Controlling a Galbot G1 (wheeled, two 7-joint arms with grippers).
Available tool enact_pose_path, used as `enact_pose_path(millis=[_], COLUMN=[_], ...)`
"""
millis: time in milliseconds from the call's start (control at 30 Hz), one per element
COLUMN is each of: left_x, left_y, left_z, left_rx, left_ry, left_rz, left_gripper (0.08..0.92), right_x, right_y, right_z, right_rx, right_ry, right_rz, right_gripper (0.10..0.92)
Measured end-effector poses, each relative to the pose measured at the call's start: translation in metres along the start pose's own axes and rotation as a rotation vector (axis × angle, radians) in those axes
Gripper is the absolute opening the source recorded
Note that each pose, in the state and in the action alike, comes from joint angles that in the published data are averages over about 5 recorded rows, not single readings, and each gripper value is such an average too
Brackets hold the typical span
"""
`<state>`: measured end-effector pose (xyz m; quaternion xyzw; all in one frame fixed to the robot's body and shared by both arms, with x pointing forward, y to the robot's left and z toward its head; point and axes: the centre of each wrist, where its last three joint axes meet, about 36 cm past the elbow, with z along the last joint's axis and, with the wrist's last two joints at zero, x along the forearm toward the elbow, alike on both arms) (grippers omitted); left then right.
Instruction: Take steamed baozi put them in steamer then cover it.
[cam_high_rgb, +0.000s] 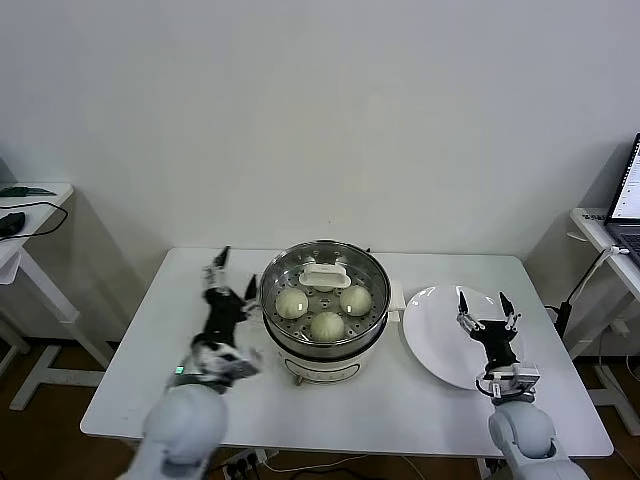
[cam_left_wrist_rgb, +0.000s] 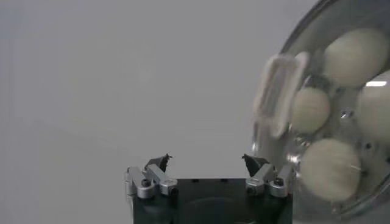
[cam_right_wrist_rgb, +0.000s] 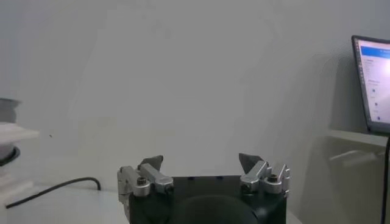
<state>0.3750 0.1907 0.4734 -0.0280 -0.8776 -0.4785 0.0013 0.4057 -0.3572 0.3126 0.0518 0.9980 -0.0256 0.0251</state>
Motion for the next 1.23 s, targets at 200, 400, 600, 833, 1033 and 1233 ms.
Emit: enact_pose_path(millis=[200,400,600,833,1033,1233], left_x=[-0.005,0.003,0.013,0.022,0.027,0.030], left_y=[0.008,0.003,-0.007,-0.013,-0.017,-0.018], left_z=[0.069,0.116,0.143,0.158,0.166,0.168], left_rx=[0.298,0.513,0.633,0.688,0.708,0.715], left_ry=[-0.018,-0.041,-0.056,-0.065,-0.067,-0.072], left_rz=[0.008,0.002,-0.006,-0.021,-0.026,-0.031], left_gripper=[0.823,0.823,0.823,0.823,0.823,0.823], right_x=[0.013,0.030,0.046,0.058,0.059,0.060], right_y=[0.007,0.015,0.021,0.021,0.019,0.019], right_z=[-0.001,0.002,0.004,0.002,-0.001,-0.003], right_rx=[-0.039,-0.067,-0.088,-0.082,-0.074,-0.070], right_ry=[0.017,0.030,0.037,0.044,0.047,0.045], right_rz=[0.010,0.006,-0.001,-0.010,-0.012,-0.015], right_gripper=[0.823,0.823,0.823,0.823,0.823,0.823])
